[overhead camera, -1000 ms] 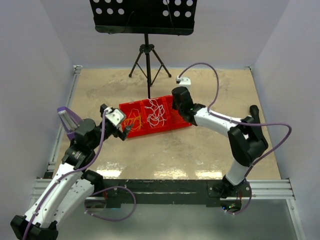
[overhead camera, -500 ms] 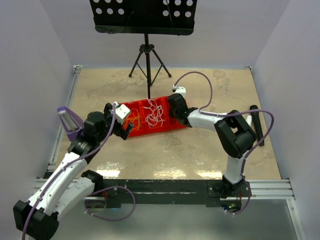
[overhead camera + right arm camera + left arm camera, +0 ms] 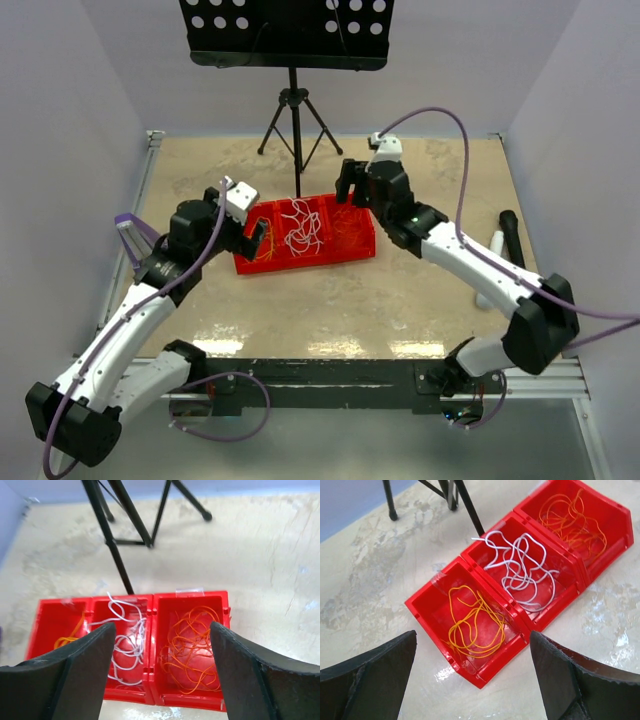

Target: Untangle the cables

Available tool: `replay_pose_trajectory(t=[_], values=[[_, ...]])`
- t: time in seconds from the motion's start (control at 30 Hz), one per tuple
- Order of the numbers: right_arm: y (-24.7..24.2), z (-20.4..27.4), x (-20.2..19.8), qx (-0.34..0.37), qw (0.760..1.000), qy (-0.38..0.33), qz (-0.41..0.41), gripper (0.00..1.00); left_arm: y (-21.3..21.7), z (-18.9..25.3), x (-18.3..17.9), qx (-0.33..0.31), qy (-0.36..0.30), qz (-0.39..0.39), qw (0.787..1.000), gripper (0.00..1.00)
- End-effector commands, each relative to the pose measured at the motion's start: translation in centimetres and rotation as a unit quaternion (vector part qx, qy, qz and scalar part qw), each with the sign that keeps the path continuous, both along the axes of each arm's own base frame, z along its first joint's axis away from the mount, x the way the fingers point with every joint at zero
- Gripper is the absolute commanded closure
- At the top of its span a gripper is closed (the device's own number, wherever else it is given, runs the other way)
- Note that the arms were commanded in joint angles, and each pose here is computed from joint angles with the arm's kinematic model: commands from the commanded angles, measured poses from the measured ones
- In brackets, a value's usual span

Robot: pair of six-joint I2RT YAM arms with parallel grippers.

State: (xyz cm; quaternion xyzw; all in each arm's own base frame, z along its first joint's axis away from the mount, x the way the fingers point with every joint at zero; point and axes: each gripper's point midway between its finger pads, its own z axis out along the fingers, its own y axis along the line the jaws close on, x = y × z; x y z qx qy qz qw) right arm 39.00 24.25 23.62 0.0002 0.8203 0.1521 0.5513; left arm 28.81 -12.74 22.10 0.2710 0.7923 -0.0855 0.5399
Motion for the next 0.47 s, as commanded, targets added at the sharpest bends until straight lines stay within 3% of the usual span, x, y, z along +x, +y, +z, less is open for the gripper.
replay_pose_trajectory(t=[0.0, 0.1, 0.43], values=[[-1.6, 6.0, -2.3, 0.018, 0.999, -0.048, 0.013, 0.16, 1.1, 4.4, 1.4, -0.041, -0.021, 0.069, 0.997, 0.0], [-2.7, 8.7, -3.9, 0.036, 0.996, -0.076, 0.017, 0.02, 1.6, 5.7, 1.7, -0.046, -0.031, 0.087, 0.995, 0.0], [-5.0, 11.6, -6.1, 0.047, 0.993, -0.112, 0.01, 0.01, 3.2, 3.5, 3.3, -0.032, -0.021, 0.154, 0.987, 0.0]])
